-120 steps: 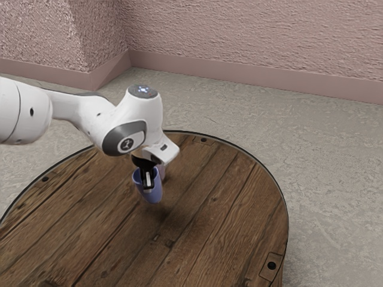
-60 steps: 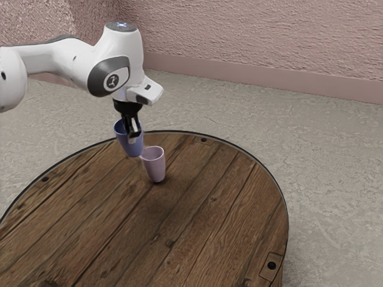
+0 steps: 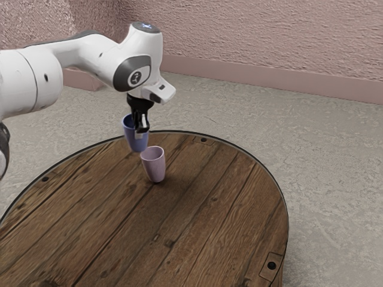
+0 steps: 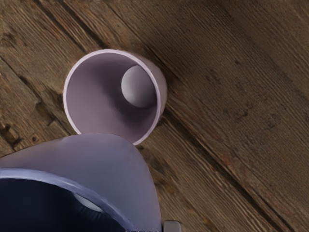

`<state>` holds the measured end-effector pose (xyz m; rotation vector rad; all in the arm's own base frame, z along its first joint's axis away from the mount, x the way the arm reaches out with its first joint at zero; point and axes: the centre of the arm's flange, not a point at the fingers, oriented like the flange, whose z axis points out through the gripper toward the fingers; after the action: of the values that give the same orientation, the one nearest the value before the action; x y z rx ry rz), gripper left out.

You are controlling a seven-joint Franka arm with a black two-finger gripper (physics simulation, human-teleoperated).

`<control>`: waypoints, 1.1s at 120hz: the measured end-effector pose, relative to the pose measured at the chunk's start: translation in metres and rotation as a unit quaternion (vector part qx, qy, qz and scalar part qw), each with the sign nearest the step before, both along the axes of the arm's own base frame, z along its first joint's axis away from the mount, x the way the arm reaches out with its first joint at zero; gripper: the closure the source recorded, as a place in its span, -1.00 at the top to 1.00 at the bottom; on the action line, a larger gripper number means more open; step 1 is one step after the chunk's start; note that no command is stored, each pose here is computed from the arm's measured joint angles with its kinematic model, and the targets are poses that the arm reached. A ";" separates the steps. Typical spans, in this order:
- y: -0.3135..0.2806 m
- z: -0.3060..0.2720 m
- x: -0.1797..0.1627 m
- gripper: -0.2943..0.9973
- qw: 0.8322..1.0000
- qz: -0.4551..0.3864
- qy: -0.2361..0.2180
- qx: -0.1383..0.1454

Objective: Place the right cup onto the left cup

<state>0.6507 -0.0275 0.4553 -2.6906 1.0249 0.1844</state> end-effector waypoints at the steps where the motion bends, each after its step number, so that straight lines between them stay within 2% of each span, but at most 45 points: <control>1: -0.001 -0.001 0.001 -0.67 1.000 -0.001 0.000 0.001; 43: -0.020 -0.042 0.034 -0.67 0.998 -0.056 0.007 0.017; 67: -0.014 -0.074 0.040 -0.67 0.997 -0.066 0.025 0.017; 86: -0.012 -0.054 0.038 -0.13 0.997 -0.072 0.018 0.011; 97: -0.019 -0.025 0.031 0.11 0.997 -0.080 0.003 0.003; 106: -0.025 0.007 0.020 0.24 0.996 -0.085 -0.011 -0.006; 118: -0.018 0.061 -0.023 0.35 0.996 -0.078 -0.020 -0.035; 132: 0.003 0.083 -0.041 0.43 0.996 -0.055 -0.013 -0.061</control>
<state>0.6093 -0.0248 0.5380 -2.7257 1.2107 0.0666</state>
